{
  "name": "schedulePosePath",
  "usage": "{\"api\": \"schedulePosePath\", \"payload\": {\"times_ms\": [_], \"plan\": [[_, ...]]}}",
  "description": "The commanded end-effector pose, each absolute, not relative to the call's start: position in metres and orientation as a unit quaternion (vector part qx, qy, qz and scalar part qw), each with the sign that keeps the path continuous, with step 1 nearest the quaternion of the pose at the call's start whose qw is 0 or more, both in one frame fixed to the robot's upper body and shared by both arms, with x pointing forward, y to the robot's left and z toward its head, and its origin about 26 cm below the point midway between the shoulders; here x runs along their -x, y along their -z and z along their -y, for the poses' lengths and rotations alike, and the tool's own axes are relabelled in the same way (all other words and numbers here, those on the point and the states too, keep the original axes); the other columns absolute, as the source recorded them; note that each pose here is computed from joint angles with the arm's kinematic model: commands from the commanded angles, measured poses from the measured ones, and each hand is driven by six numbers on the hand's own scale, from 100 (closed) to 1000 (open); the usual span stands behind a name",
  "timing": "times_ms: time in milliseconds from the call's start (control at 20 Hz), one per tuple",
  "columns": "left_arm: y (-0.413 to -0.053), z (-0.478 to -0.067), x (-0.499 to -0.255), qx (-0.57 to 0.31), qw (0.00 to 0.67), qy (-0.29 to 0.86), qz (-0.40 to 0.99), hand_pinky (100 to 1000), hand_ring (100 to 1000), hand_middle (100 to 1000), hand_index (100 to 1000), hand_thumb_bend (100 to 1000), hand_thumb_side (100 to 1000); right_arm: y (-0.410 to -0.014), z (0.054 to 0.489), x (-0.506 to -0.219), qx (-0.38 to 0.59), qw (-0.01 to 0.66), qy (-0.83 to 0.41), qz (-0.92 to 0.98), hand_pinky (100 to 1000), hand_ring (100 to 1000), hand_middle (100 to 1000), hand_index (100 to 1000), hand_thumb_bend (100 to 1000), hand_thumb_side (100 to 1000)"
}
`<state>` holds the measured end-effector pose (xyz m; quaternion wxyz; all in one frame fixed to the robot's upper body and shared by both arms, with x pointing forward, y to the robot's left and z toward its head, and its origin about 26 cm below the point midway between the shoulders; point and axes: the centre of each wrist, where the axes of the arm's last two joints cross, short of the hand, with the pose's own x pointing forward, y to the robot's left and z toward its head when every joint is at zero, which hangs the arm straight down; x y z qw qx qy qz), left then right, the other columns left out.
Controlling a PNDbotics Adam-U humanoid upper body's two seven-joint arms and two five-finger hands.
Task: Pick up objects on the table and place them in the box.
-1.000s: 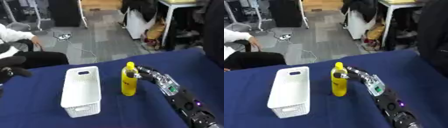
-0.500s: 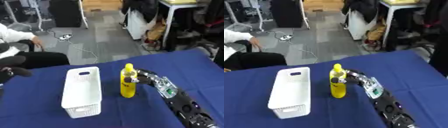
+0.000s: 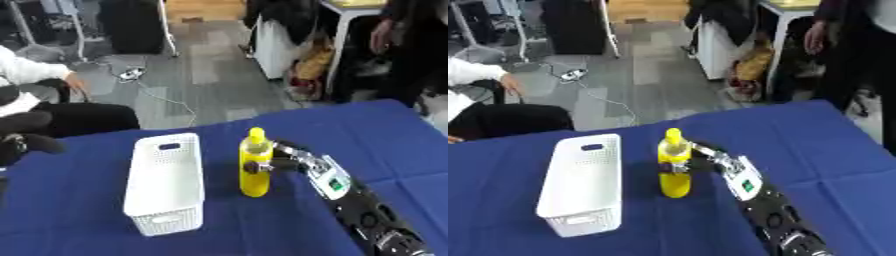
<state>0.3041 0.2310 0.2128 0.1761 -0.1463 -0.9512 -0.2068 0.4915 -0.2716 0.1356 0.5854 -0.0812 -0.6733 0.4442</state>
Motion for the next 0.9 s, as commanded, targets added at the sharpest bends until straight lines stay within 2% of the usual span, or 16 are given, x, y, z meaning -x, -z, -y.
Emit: {"api": "schedulePosePath", "payload": {"times_ms": [50, 200, 350, 400, 450, 600, 700, 750, 800, 850, 900], "plan": [[-0.221, -0.23, -0.302, 0.148, 0.162, 0.211, 0.952, 667, 795, 908, 871, 269, 747, -0.148, 0.269, -0.494, 0.109, 0.569, -0.424, 0.697, 924, 753, 866, 827, 936, 638], [-0.221, -0.23, -0.303, 0.149, 0.161, 0.212, 0.952, 667, 795, 908, 871, 268, 748, -0.144, 0.267, -0.494, 0.122, 0.567, -0.398, 0.711, 776, 666, 799, 770, 901, 632], [-0.222, -0.23, -0.303, 0.15, 0.16, 0.211, 0.952, 667, 795, 908, 871, 269, 747, -0.141, 0.264, -0.494, 0.136, 0.558, -0.346, 0.742, 589, 523, 669, 633, 893, 582], [-0.222, -0.23, -0.303, 0.15, 0.16, 0.211, 0.952, 667, 795, 908, 871, 269, 747, -0.139, 0.263, -0.493, 0.139, 0.556, -0.332, 0.75, 578, 514, 656, 622, 888, 580], [-0.222, -0.23, -0.303, 0.15, 0.16, 0.211, 0.953, 668, 795, 908, 871, 269, 747, -0.139, 0.263, -0.493, 0.142, 0.552, -0.314, 0.76, 489, 448, 584, 555, 851, 572], [-0.222, -0.23, -0.303, 0.151, 0.159, 0.211, 0.952, 668, 795, 908, 871, 269, 747, -0.133, 0.263, -0.493, 0.146, 0.548, -0.259, 0.782, 371, 343, 473, 460, 843, 505], [-0.223, -0.23, -0.303, 0.151, 0.159, 0.212, 0.952, 668, 795, 908, 871, 269, 747, -0.131, 0.263, -0.493, 0.141, 0.548, -0.222, 0.794, 321, 303, 426, 425, 823, 487], [-0.223, -0.23, -0.303, 0.152, 0.159, 0.212, 0.952, 668, 795, 908, 871, 268, 748, -0.13, 0.264, -0.493, 0.137, 0.546, -0.207, 0.8, 234, 240, 355, 362, 787, 461], [-0.223, -0.23, -0.303, 0.152, 0.159, 0.212, 0.952, 668, 795, 908, 871, 268, 748, -0.129, 0.264, -0.493, 0.132, 0.544, -0.194, 0.805, 227, 235, 350, 357, 784, 459], [-0.223, -0.23, -0.303, 0.152, 0.159, 0.212, 0.952, 668, 795, 908, 871, 268, 749, -0.129, 0.265, -0.492, 0.128, 0.542, -0.182, 0.811, 147, 188, 303, 315, 758, 443], [-0.223, -0.23, -0.303, 0.152, 0.159, 0.213, 0.952, 668, 795, 908, 871, 268, 748, -0.128, 0.265, -0.492, 0.123, 0.539, -0.172, 0.815, 183, 204, 319, 329, 768, 448]]}}
